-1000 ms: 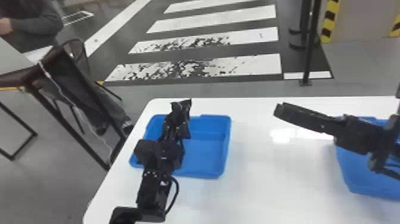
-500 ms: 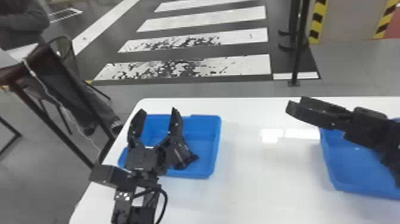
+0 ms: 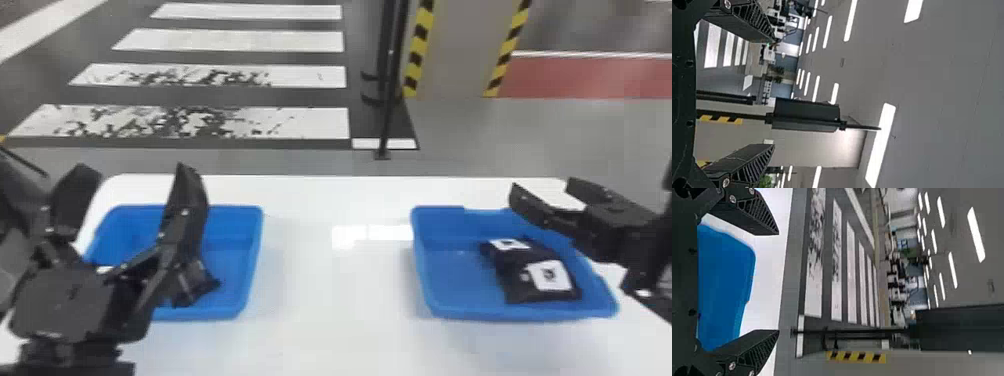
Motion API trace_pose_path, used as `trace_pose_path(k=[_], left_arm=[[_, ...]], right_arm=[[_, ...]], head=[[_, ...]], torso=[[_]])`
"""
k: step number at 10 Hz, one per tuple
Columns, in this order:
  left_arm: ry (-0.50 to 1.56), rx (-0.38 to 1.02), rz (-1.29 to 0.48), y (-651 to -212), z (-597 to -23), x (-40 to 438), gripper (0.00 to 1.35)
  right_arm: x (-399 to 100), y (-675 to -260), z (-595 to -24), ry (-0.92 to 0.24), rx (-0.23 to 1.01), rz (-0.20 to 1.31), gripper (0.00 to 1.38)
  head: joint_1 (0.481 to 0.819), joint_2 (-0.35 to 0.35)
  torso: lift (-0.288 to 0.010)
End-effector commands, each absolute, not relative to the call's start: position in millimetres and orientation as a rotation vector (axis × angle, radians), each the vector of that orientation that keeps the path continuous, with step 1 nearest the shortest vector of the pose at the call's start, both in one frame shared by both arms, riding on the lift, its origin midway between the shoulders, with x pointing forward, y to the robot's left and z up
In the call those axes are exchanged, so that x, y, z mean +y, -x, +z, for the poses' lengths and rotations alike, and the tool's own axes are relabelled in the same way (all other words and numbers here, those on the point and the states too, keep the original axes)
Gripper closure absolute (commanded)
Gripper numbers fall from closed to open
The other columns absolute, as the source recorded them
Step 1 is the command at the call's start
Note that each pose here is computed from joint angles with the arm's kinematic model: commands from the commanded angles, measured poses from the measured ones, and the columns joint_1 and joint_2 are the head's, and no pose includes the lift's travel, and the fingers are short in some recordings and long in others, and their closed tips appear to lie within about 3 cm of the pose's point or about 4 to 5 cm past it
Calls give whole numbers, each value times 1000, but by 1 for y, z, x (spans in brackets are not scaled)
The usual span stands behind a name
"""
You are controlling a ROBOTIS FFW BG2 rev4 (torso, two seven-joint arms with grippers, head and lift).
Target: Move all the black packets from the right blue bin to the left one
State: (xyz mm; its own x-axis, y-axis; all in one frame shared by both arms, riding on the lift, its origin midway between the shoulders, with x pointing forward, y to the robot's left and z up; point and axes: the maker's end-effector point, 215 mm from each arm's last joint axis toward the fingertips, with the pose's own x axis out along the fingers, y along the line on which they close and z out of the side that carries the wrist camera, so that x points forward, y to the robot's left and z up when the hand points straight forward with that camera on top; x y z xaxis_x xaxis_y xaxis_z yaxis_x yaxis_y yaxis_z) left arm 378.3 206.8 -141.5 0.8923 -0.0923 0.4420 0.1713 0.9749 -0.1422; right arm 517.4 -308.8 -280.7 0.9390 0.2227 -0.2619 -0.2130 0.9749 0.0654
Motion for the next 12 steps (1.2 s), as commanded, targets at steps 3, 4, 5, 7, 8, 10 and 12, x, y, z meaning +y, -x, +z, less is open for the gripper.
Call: trace_pose_path(k=[3,4,5,7,8,10,12], left_arm=[[208,-393,-128,-380,-155,212,81],[210,-390,-133,-380,-155,210,84],[211,-382,-139,-380,-157,207,90],[214,-372,-154,-382,-160,202,96],[211,-375,-153,-381,-159,202,96],[208,-378,-150,-381,-158,203,96],[207,-378,-151,-381,-158,204,98]], right_arm=[[-409,-499,-342,29,385,-51,144],[-413,-507,-360,21,429,-60,142],[-416,-518,-379,13,467,-66,142],[-386,-547,-415,-38,500,27,144],[-374,-549,-420,-36,510,48,147],[-350,-554,-437,-45,554,93,148],[-350,-555,-449,-27,596,85,150]], head=[[690,-205],[695,-220],[695,-247],[695,-250],[695,-234],[695,-198],[695,-176]], torso=[[-140],[-140],[-140],[-140],[-140],[-140],[-140]])
